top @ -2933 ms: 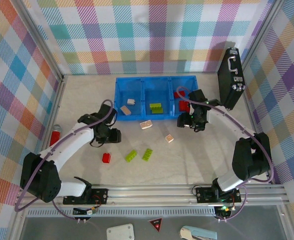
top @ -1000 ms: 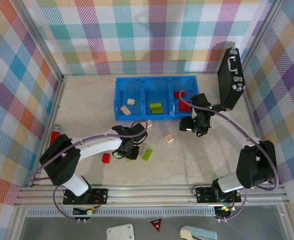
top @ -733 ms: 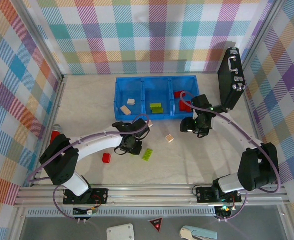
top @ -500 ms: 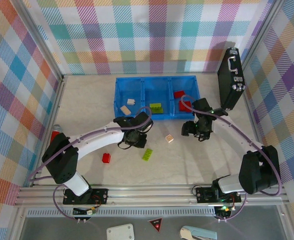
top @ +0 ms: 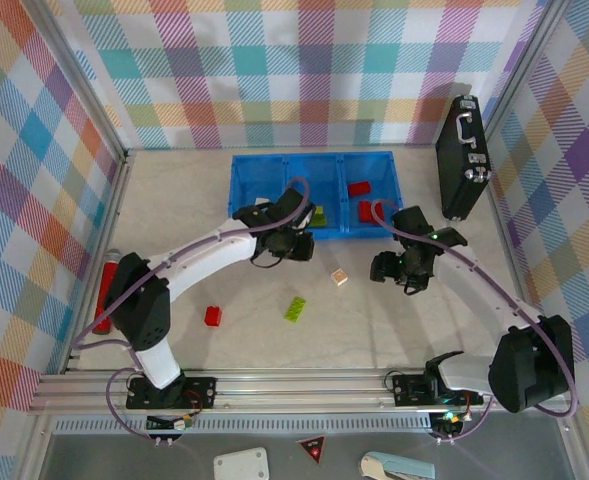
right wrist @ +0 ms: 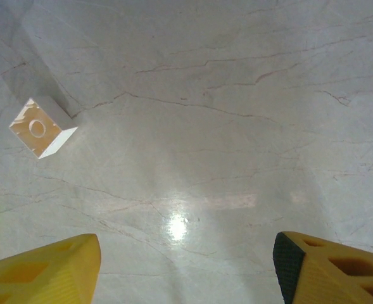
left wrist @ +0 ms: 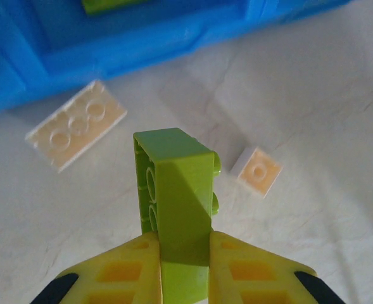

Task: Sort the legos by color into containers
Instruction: Place the lego on the lego.

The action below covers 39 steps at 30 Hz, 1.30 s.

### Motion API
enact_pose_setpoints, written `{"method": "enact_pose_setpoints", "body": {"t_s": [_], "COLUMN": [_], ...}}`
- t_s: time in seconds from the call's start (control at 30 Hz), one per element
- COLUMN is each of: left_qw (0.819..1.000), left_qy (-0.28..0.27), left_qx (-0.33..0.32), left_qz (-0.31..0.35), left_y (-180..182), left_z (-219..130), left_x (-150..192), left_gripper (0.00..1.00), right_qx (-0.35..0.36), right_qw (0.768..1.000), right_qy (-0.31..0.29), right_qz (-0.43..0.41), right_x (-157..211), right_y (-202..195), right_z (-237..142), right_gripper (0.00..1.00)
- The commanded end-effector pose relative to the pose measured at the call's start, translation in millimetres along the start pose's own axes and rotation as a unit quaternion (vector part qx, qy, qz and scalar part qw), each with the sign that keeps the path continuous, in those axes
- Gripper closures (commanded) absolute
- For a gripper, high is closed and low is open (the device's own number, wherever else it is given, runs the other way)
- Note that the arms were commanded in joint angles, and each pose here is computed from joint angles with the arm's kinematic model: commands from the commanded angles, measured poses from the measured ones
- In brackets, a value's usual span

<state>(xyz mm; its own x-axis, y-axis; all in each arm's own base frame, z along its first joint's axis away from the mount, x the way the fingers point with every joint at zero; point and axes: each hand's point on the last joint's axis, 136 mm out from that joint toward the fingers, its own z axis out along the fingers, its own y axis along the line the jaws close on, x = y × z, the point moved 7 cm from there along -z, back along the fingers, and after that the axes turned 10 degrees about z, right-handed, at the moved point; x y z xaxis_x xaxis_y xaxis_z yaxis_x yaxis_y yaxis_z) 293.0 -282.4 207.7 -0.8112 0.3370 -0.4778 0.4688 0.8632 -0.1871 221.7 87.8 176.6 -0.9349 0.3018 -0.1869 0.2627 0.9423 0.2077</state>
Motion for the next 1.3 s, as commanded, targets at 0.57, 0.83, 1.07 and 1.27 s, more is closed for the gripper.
{"method": "enact_pose_setpoints", "body": {"t_s": [0.57, 0.83, 1.07, 1.27], "left_qw": [0.992, 0.979, 0.977, 0.977], "left_qy": [-0.059, -0.072, -0.075, -0.08], "left_qx": [0.097, 0.161, 0.175, 0.175], "left_qz": [-0.061, -0.104, -0.097, -0.095], "left_y": [31.0, 46.6, 47.4, 47.1], "left_z": [64.4, 95.6, 106.5, 100.1], "left_x": [-105.9, -122.5, -128.4, -130.7], "left_gripper": [0.79, 0.75, 0.71, 0.64], "right_qx": [0.018, 0.021, 0.023, 0.02], "right_qw": [1.0, 1.0, 1.0, 1.0], "right_qy": [-0.001, 0.004, 0.005, 0.0], "right_qz": [0.014, 0.013, 0.011, 0.012], "right_x": [13.4, 14.0, 13.1, 12.5], "right_y": [-12.2, -12.9, -12.3, -11.5], "right_z": [-7.5, -5.9, -7.7, -12.6], "right_gripper": [0.27, 0.27, 0.27, 0.27]}}
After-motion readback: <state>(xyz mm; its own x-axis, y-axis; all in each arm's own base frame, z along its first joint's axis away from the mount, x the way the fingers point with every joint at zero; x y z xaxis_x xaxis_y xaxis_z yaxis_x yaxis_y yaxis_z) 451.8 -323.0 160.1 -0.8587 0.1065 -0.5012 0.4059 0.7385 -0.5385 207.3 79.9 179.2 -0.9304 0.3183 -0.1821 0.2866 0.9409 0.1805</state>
